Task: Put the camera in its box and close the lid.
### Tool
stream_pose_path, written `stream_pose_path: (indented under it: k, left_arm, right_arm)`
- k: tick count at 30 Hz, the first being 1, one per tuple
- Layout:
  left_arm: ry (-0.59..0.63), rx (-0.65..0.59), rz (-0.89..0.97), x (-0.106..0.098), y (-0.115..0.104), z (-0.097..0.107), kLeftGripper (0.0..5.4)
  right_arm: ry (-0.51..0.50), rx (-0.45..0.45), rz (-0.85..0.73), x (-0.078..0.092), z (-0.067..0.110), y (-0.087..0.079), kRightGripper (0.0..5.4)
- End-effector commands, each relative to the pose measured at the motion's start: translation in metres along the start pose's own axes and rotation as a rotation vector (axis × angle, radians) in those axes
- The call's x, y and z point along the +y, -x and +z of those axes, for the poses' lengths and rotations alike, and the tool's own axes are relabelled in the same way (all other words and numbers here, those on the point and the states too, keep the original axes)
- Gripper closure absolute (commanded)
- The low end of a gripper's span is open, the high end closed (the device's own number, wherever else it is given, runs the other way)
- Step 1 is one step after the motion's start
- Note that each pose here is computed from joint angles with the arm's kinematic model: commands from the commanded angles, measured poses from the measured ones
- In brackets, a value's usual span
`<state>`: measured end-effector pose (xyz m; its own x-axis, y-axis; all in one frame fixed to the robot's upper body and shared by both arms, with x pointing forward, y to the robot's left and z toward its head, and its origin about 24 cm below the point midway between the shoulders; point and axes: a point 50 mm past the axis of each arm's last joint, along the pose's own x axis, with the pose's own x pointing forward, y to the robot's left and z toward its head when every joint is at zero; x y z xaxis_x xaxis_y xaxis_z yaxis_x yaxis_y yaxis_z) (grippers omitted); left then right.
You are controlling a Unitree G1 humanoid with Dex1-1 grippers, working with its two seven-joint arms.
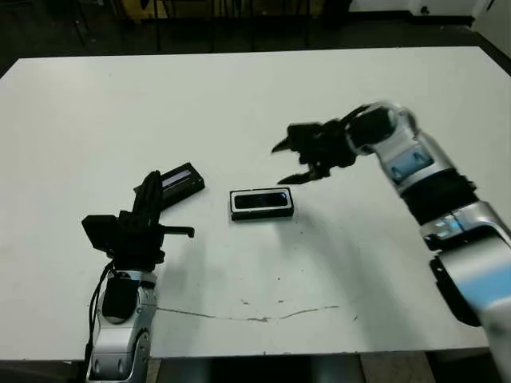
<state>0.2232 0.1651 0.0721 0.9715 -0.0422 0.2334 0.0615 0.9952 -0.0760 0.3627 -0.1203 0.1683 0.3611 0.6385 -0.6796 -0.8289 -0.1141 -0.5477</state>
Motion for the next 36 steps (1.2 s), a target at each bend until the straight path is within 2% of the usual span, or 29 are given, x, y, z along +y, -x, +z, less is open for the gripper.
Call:
stream_pose_path:
  k: [1, 3, 5, 10, 12, 15, 17, 20, 23, 26, 30, 33, 36]
  left_arm:
    - [-0.009, 0.034, 0.006, 0.002, 0.002, -0.005, 5.4]
    - [-0.013, 0.031, 0.007, 0.002, 0.002, -0.005, 5.4]
    - [-0.01, 0.032, 0.008, 0.002, 0.002, -0.005, 5.4]
    - [-0.021, 0.029, 0.009, 0.003, 0.001, -0.004, 5.4]
    - [-0.028, 0.021, 0.006, 0.005, 0.001, -0.003, 5.4]
    - [-0.062, 0.004, 0.002, 0.013, 0.001, 0.004, 5.4]
    - [-0.103, -0.021, -0.019, 0.022, 0.002, 0.015, 5.4]
    - [-0.222, -0.053, -0.112, 0.037, 0.0, 0.038, 5.4]
    - [-0.366, -0.036, -0.235, 0.055, -0.005, 0.065, 5.09]
    - [-0.469, 0.002, -0.315, 0.07, -0.016, 0.088, 4.58]
    - [-0.564, 0.062, -0.409, 0.082, -0.036, 0.106, 3.83]
    - [-0.576, 0.095, -0.473, 0.087, -0.05, 0.107, 3.28]
    - [-0.534, 0.149, -0.571, 0.093, -0.067, 0.099, 2.71]
  right_arm:
    - [-0.01, 0.013, -0.028, 0.003, -0.007, 0.007, 1.57]
    - [-0.007, 0.013, -0.068, 0.001, -0.007, 0.013, 1.23]
    - [-0.061, -0.021, -0.104, -0.001, -0.009, 0.019, 0.88]
    - [-0.225, -0.232, -0.387, 0.004, -0.017, 0.033, 0.01]
    - [-0.302, -0.286, -0.504, 0.011, -0.02, 0.034, 0.12]
    - [-0.355, -0.339, -0.622, 0.027, -0.024, 0.037, 0.54]
    - [-0.371, -0.338, -0.66, 0.041, -0.027, 0.041, 0.9]
    - [-0.422, -0.345, -0.681, 0.059, -0.031, 0.047, 1.46]
    - [-0.475, -0.354, -0.681, 0.073, -0.038, 0.053, 2.03]
    - [-0.488, -0.347, -0.69, 0.079, -0.042, 0.059, 2.58]
    - [-0.509, -0.348, -0.707, 0.08, -0.044, 0.06, 3.3]
    - [-0.517, -0.362, -0.711, 0.08, -0.044, 0.058, 3.85]
    - [-0.536, -0.371, -0.703, 0.081, -0.042, 0.056, 4.42]
